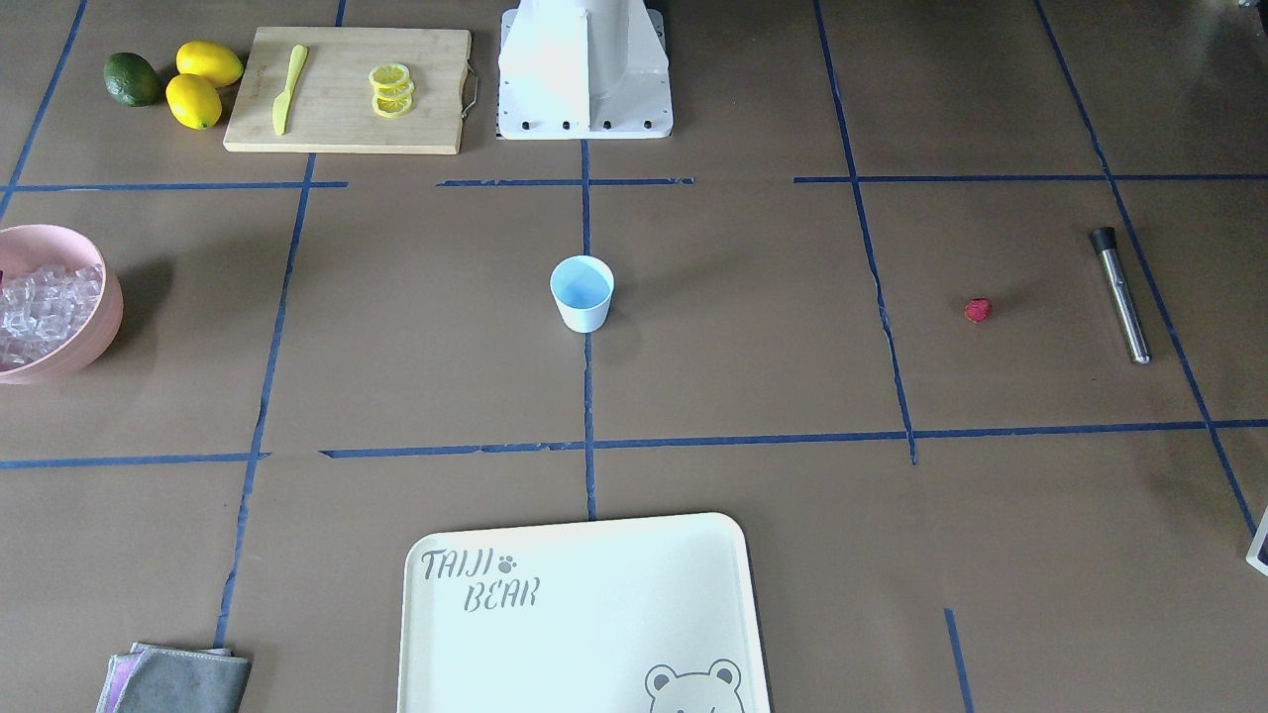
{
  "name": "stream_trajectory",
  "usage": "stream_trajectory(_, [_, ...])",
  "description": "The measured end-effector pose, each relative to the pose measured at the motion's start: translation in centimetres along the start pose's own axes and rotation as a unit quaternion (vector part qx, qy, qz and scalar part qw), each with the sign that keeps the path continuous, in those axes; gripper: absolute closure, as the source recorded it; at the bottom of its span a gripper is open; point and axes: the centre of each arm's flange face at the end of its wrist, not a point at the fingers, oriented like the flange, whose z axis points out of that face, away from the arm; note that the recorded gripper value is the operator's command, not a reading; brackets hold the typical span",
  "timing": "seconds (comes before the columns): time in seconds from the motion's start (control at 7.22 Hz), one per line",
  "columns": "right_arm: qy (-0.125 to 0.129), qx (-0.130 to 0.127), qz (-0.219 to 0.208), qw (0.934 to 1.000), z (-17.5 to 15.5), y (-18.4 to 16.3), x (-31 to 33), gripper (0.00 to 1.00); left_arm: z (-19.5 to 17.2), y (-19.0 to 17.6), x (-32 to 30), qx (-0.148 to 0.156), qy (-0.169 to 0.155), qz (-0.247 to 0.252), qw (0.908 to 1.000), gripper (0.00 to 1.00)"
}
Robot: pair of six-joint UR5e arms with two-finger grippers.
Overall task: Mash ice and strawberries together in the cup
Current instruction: 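Lower the right gripper into the bowl and pinch another ice cube, then carry the ice cube with the right gripper over the cup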
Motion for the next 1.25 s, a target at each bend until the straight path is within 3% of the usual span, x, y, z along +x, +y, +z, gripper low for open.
stream_trajectory(0.42, [-0.020, 0.012, 0.000, 0.9997, -6.1, -4.1, -6.7, 1.00, 2.3, -0.3, 2.3, -0.021, 0.005, 0.008, 0.9997, 0.00])
stream_trajectory(0.69, [-0.060, 0.021, 0.022, 0.9977, -8.6, -5.3, -12.6, 1.00, 4.0, -0.4, 4.3, -0.032, 0.008, 0.001, 0.9994, 0.00])
stream_trajectory(0.97, [-0.101, 0.019, 0.065, 0.9926, -10.0, -6.1, -22.7, 1.00, 5.3, -0.8, 6.6, -0.023, 0.016, -0.011, 0.9996, 0.00])
stream_trajectory(1.25, [-0.112, 0.019, 0.093, 0.9892, -9.3, -5.3, -34.6, 1.00, 6.3, -1.1, 8.7, -0.015, 0.025, -0.015, 0.9995, 0.00])
